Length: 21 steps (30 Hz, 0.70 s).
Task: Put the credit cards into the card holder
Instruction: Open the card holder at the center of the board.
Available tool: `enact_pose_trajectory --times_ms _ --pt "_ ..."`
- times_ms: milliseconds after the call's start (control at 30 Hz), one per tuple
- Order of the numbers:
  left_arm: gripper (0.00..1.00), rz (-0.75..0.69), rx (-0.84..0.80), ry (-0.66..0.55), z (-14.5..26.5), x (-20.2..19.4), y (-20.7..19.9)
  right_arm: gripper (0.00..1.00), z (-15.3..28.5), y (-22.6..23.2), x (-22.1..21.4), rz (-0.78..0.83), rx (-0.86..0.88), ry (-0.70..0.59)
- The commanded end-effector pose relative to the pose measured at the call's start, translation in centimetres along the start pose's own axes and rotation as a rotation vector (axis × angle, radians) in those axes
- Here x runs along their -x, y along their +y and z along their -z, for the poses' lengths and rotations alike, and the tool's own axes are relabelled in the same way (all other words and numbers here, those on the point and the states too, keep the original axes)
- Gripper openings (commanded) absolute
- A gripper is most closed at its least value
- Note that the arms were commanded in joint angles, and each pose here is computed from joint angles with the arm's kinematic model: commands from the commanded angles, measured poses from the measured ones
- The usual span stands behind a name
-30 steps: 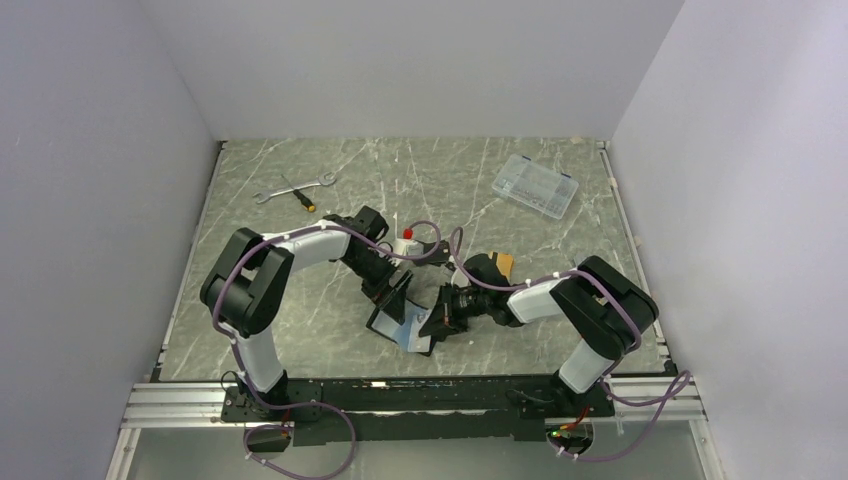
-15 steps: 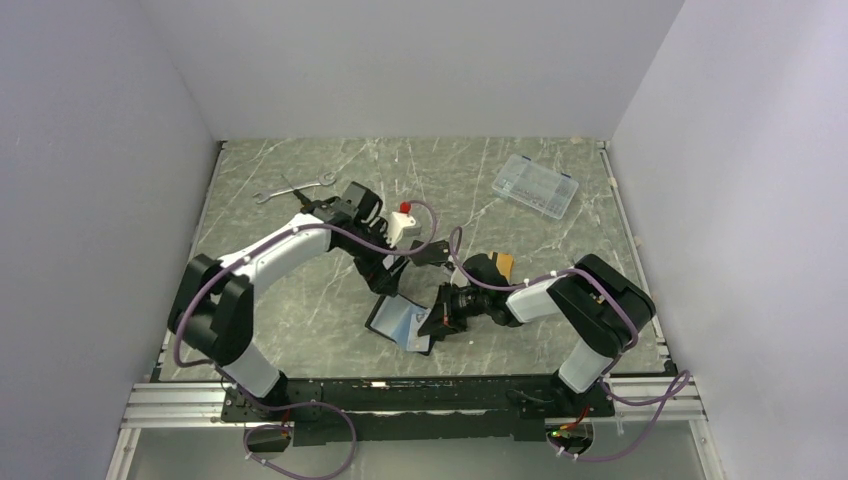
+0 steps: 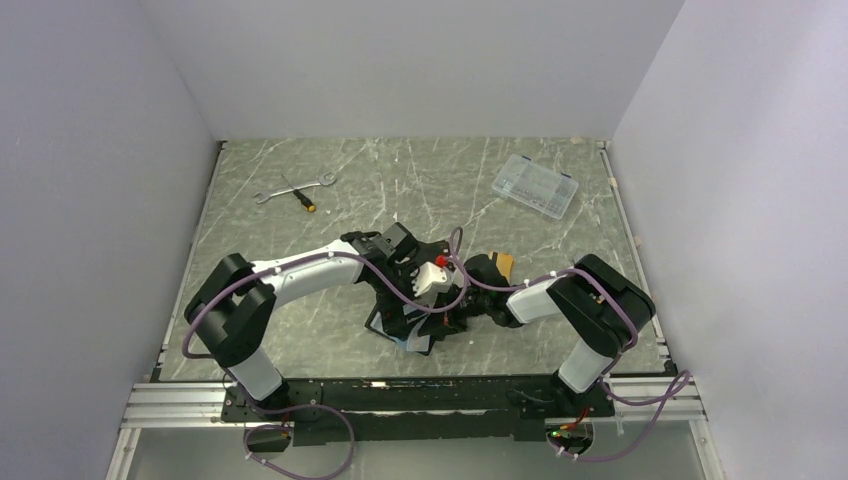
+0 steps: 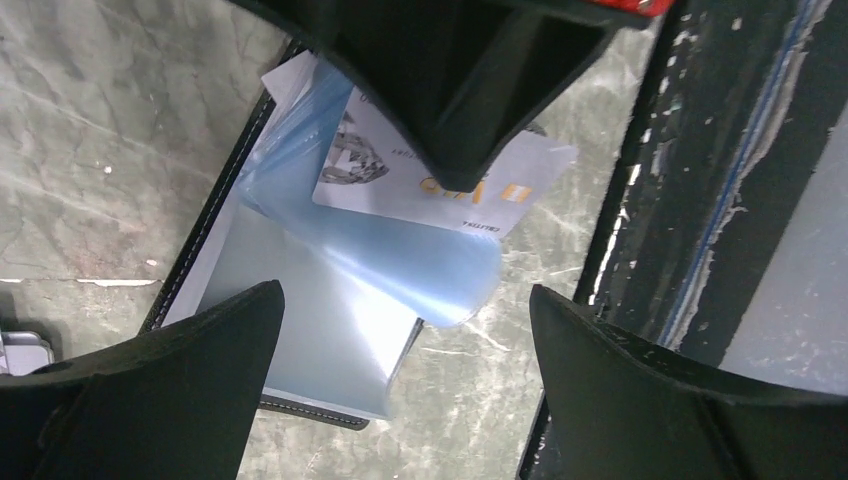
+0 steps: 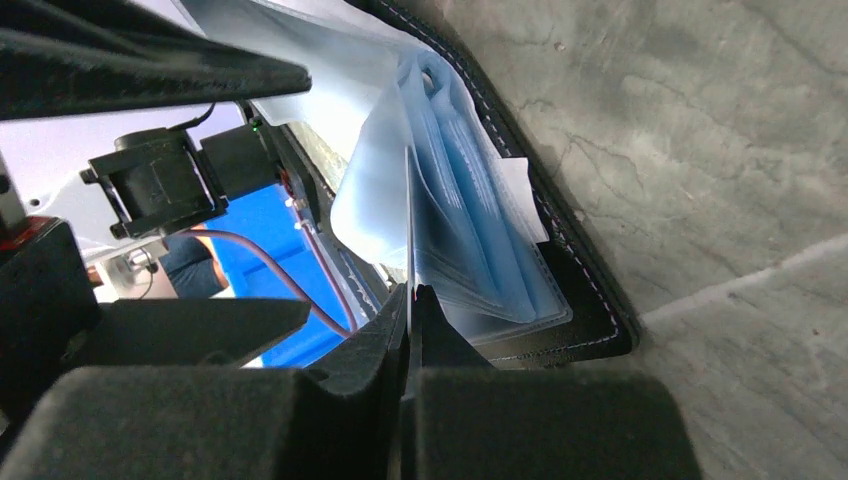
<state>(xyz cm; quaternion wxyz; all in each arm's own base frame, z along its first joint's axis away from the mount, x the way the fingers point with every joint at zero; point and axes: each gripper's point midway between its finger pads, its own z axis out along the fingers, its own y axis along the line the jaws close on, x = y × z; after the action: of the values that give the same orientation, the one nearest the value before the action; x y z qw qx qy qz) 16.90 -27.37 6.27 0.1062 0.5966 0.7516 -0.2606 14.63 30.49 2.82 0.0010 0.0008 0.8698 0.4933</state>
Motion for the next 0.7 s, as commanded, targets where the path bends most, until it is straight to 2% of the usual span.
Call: enact_pose_trajectory --times_ms 0,233,467,567,667 --pt "0.99 -0.040 0.056 0.015 -0.5 -0.4 1.3 0.00 0.3 0.1 0.3 0.028 0.003 -0.023" --pt "0.99 0.020 0.072 0.095 -2.6 -2.6 2.4 0.00 0.3 0.3 0.3 0.028 0.015 -0.021" --pt "0.92 0.056 0.109 0.156 -3.4 -3.8 3.6 0.00 0.8 0.9 0.1 0.047 0.026 -0.021" --pt "0.85 0.071 0.103 0.166 -3.4 -4.3 3.4 0.00 1.2 1.1 -0.2 0.057 0.032 -0.016" --pt "0.72 0.076 0.110 0.176 -3.5 -4.7 3.5 0.00 1.8 1.1 -0.9 0.066 0.036 -0.013"
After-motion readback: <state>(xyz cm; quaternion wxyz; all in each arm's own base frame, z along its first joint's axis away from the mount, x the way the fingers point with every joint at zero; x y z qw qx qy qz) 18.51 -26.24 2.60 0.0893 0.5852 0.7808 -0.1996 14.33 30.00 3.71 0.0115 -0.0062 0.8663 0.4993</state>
